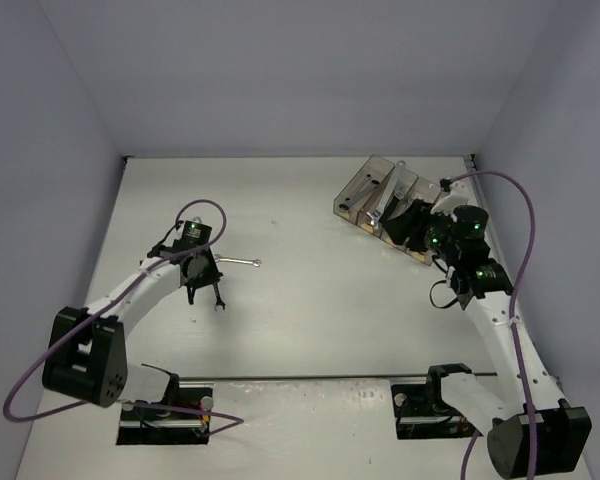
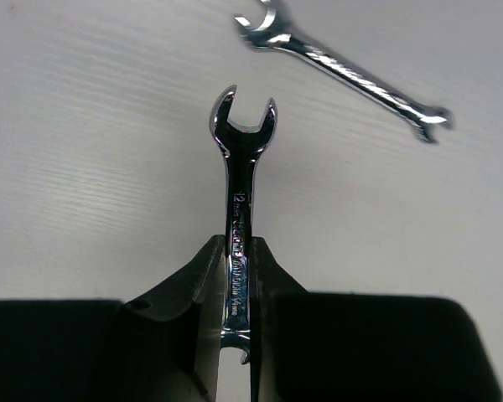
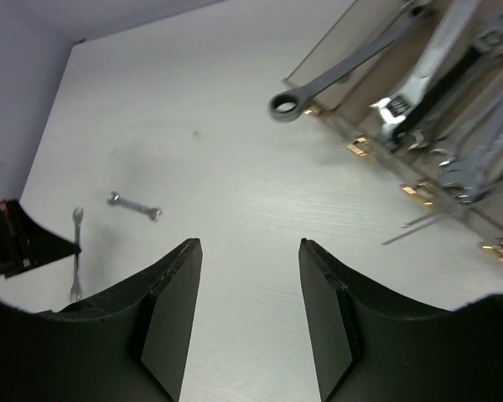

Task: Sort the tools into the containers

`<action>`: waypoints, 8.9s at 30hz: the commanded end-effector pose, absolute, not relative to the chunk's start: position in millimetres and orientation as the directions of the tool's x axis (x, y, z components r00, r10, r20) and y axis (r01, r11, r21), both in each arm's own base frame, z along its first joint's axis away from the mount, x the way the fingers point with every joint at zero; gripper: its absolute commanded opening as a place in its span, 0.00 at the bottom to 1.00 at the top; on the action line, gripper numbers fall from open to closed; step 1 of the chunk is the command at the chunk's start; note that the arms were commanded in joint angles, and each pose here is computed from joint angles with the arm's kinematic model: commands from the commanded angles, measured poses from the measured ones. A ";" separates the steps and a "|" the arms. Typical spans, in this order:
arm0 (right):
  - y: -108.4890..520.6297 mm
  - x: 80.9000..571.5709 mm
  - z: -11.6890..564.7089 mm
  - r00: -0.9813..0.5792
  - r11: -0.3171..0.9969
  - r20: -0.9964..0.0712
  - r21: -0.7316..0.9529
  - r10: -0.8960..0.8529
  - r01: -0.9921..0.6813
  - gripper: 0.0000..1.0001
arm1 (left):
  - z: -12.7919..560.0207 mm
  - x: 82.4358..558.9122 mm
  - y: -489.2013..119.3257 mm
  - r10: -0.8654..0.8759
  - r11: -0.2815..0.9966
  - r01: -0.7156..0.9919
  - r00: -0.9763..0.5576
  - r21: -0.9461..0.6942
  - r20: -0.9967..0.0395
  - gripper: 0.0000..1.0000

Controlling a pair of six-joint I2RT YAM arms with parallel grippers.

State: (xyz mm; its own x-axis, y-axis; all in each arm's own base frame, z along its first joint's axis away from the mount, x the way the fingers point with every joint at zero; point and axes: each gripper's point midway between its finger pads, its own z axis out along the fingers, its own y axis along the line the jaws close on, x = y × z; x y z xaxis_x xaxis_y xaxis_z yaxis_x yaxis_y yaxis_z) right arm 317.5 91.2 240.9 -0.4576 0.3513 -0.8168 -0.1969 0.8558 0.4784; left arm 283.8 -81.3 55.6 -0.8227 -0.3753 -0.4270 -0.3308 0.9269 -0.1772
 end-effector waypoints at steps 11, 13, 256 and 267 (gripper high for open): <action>234.4 303.6 249.6 -0.529 0.660 -0.782 0.591 0.329 -0.464 0.47 | 184.7 290.2 -209.4 -0.243 0.826 0.194 -0.724 -0.529 -0.646 0.00; 256.3 302.4 249.0 -0.543 0.626 -0.771 0.611 0.333 -0.484 0.47 | 199.0 286.1 -223.7 -0.230 0.795 0.251 -0.717 -0.552 -0.658 0.00; 55.6 440.8 242.4 -0.376 0.902 -0.838 0.431 0.397 -0.008 0.00 | 248.6 311.1 -203.2 0.260 0.909 0.414 -0.497 0.037 -0.827 0.75; -24.4 523.0 171.1 -0.447 0.894 -0.775 0.407 0.447 0.188 0.03 | 262.7 287.1 -110.9 0.270 0.958 0.188 -0.349 0.215 -0.897 0.83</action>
State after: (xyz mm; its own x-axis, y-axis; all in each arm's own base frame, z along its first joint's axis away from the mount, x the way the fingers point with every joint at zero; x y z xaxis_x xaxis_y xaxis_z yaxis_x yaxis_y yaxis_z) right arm 502.1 -26.2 178.4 -0.4271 0.4702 -0.7723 0.2126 0.8824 0.4197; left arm 277.5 -147.6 253.8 -0.4173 0.2617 -0.8703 0.3394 0.9332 0.1179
